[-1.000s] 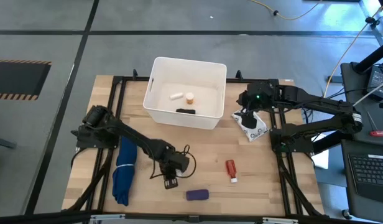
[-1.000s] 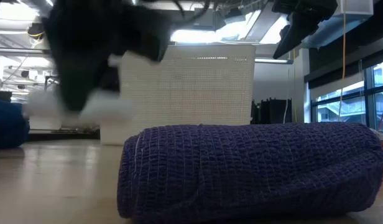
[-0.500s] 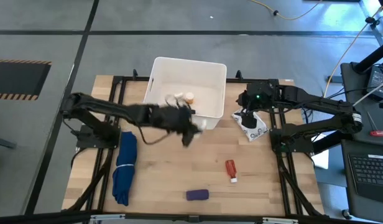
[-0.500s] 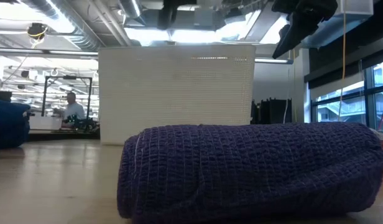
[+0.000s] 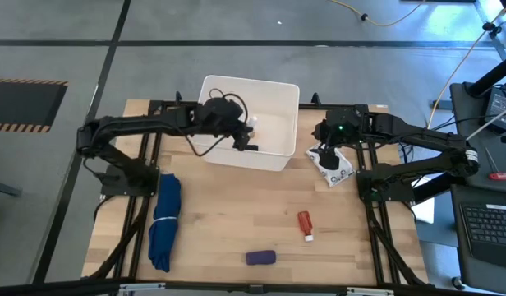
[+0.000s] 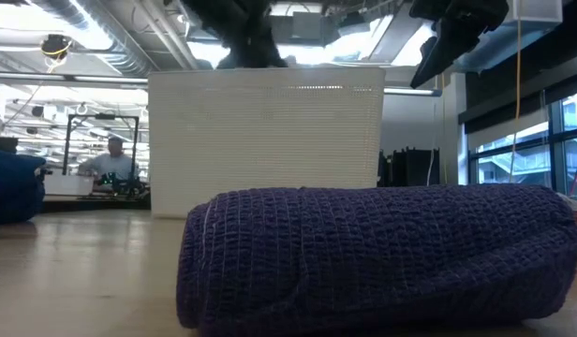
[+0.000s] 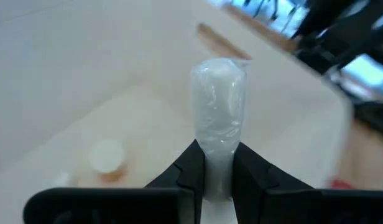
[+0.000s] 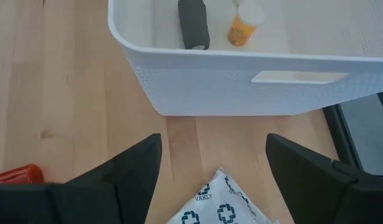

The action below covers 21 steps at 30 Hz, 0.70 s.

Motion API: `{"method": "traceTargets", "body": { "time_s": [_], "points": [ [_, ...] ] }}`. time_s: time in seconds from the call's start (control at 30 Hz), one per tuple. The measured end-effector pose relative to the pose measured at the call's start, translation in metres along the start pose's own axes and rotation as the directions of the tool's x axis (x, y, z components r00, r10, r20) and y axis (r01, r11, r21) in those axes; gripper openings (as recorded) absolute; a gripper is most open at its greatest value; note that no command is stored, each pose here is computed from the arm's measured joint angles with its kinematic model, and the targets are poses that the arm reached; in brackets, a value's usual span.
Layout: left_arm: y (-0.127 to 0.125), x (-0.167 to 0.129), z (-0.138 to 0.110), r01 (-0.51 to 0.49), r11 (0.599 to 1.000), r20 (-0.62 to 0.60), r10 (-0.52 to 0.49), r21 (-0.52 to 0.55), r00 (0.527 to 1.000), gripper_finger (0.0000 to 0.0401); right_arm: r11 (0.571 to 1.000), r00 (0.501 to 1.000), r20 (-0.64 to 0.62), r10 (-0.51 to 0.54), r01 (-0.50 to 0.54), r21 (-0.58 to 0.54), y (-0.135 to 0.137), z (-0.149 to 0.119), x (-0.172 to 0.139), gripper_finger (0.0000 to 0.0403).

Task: Pick & place medical supplies in basket/bin
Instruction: Put the white rolled gauze into the white bin

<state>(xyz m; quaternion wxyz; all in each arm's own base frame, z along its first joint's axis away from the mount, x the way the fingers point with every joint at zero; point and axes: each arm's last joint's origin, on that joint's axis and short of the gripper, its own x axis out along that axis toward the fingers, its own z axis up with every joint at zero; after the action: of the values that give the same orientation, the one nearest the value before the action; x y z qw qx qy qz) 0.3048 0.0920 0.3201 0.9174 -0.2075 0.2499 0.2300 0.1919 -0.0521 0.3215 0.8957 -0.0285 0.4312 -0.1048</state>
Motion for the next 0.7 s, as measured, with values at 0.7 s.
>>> {"method": "traceTargets", "body": {
  "time_s": [0.7],
  "points": [
    [0.092, 0.104, -0.044, -0.218, 0.975, -0.37, 0.219, 0.044, 0.903, 0.0052, 1.0, 1.0, 0.001, 0.0, 0.0, 0.0, 0.0, 0.0, 0.0, 0.0289]
  ]
}}
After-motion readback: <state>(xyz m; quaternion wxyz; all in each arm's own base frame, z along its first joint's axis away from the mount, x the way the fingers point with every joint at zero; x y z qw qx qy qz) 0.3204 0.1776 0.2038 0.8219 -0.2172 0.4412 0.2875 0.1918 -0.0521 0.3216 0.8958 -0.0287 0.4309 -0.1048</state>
